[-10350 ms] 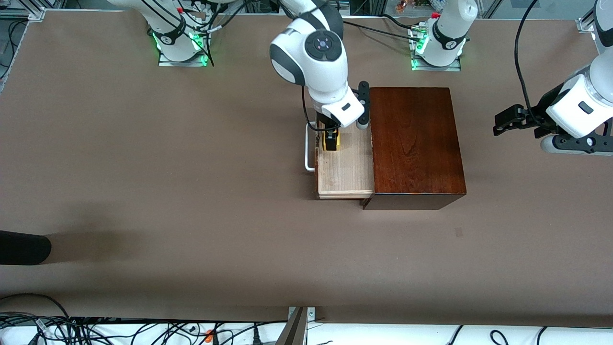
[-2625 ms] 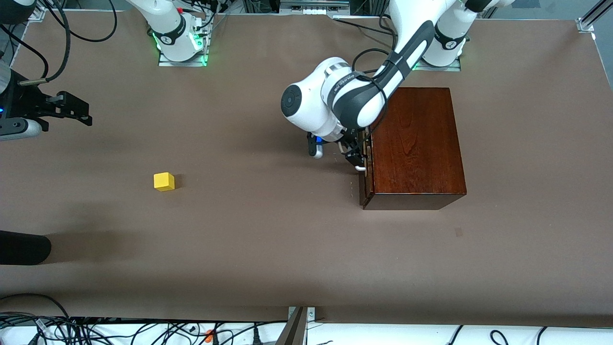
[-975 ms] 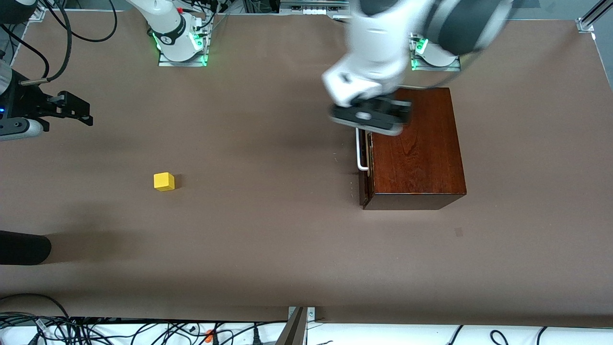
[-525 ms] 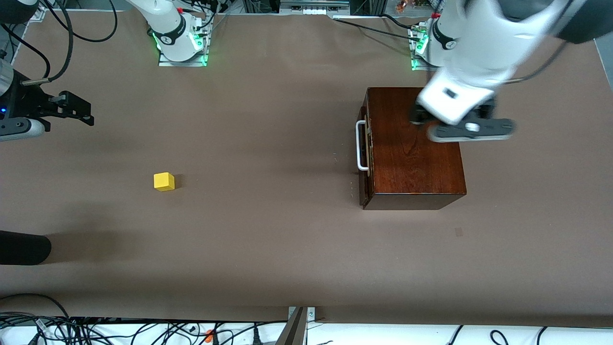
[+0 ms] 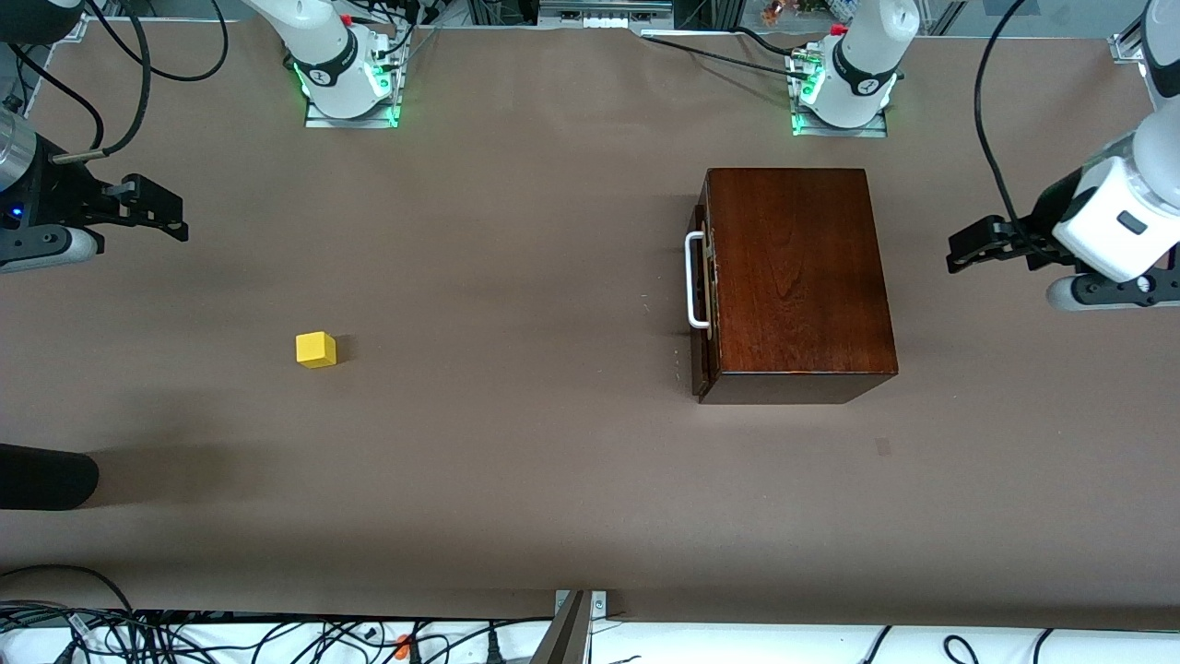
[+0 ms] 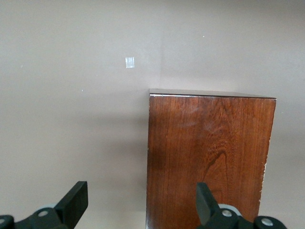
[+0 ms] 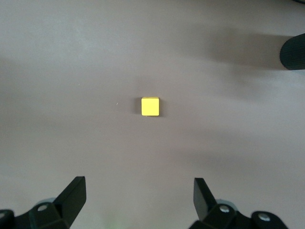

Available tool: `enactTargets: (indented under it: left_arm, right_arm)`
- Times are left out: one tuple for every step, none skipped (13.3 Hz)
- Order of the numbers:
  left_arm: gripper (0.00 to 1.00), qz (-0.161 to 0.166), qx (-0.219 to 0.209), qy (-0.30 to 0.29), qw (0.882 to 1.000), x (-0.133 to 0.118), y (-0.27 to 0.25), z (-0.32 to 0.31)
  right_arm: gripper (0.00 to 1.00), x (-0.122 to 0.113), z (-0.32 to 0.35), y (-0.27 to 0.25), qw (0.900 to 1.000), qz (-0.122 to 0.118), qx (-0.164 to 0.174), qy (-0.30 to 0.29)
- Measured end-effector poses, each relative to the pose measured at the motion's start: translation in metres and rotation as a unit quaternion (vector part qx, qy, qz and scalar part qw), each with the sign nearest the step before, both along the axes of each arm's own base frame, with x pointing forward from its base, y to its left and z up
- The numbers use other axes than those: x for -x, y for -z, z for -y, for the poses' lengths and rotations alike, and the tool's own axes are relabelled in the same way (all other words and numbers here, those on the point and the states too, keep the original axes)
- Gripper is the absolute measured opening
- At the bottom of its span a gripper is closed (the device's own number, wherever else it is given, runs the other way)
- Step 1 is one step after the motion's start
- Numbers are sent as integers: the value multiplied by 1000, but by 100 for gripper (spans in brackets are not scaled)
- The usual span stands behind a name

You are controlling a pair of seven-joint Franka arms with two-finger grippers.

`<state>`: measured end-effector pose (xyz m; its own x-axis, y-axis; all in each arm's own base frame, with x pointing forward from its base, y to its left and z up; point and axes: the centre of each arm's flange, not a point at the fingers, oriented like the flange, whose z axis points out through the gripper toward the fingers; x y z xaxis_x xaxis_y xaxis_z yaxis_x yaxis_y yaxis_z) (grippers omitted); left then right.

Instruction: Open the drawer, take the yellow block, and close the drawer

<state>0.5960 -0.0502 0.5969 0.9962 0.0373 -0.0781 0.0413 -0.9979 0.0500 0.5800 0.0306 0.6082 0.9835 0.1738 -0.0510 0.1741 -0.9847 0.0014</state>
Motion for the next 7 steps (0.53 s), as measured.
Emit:
enactTargets:
  left_arm:
    - [100, 2, 2, 10, 1000, 3, 2, -5]
    - [100, 4, 3, 16, 1000, 5, 2, -8]
    - [100, 6, 4, 18, 1000, 7, 1, -9]
    - [100, 7, 4, 19, 1000, 8, 0, -8]
    - [100, 7, 4, 19, 1000, 8, -1, -8]
    - [100, 7, 4, 19, 1000, 8, -1, -8]
    - [100, 6, 3, 20, 1000, 8, 0, -7]
  right_arm:
    - [100, 0, 0, 0, 1000, 0, 0, 0]
    - [100, 0, 0, 0, 1000, 0, 0, 0]
    - [100, 0, 0, 0, 1000, 0, 0, 0]
    - [100, 0, 0, 0, 1000, 0, 0, 0]
    - [100, 0, 0, 0, 1000, 0, 0, 0]
    - [100, 0, 0, 0, 1000, 0, 0, 0]
    - [100, 0, 0, 0, 1000, 0, 0, 0]
